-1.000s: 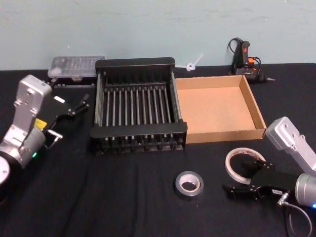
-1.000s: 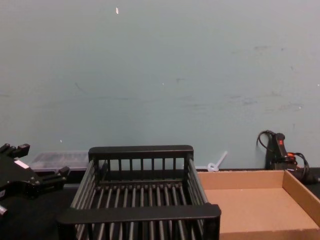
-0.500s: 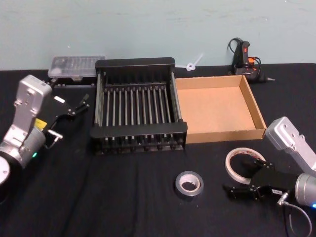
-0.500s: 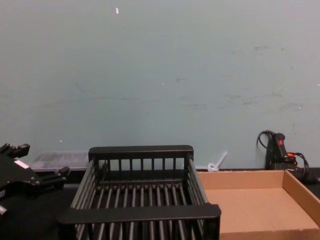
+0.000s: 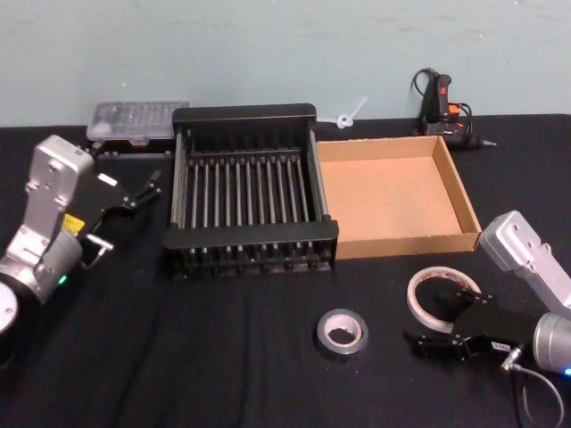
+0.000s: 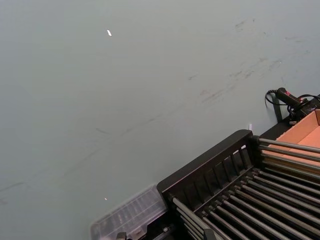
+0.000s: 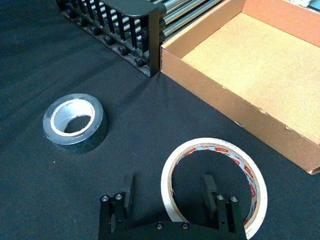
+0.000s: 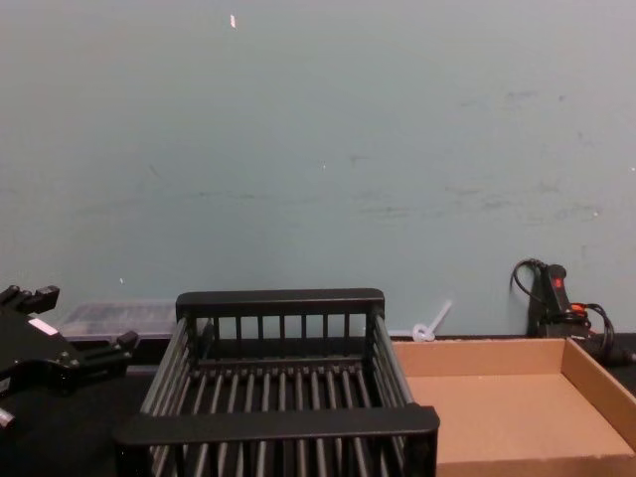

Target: Pick up the white tape and place it into the black box , Pick up the silver tape and place it into the brown box.

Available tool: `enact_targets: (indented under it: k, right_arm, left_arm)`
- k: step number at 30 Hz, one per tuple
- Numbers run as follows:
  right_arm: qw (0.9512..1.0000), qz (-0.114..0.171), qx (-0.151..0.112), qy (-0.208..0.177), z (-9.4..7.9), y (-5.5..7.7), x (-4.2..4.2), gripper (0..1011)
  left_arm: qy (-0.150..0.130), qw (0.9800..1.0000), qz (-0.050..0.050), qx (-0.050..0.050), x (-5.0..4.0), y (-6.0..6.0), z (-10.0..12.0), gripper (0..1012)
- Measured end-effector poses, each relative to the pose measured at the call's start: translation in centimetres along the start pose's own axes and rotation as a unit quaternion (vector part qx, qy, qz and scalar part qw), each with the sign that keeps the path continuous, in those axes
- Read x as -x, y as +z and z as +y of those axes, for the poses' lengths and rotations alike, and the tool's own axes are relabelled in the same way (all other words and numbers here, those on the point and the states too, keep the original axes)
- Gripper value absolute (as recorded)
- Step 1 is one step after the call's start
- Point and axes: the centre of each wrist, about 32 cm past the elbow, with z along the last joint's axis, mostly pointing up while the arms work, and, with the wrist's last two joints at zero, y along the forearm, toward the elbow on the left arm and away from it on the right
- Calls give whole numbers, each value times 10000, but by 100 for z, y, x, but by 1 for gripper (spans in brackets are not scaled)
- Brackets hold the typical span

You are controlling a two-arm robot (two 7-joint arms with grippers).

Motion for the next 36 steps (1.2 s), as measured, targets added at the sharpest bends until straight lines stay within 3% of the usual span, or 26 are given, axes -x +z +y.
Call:
enact_targets:
  k: [7, 14, 24, 27, 36]
  right_arm:
    - [10000, 1, -3, 0, -1, 0, -1, 731]
    - [10000, 4, -4, 1, 0, 0, -1, 460]
    - [10000, 4, -4, 1, -1, 0, -1, 161]
    - [10000, 4, -4, 1, 0, 0, -1, 108]
    - [10000, 4, -4, 1, -1, 0, -1, 97]
  left_arm:
    - [0, 10000, 0, 0, 0, 0, 0, 1001]
    - [0, 10000, 0, 0, 0, 0, 0, 1001]
    - [0, 10000, 0, -1, 0, 0, 0, 1001]
    - [0, 10000, 0, 0, 0, 0, 0, 1002]
    - [0, 10000, 0, 0, 0, 0, 0, 1002]
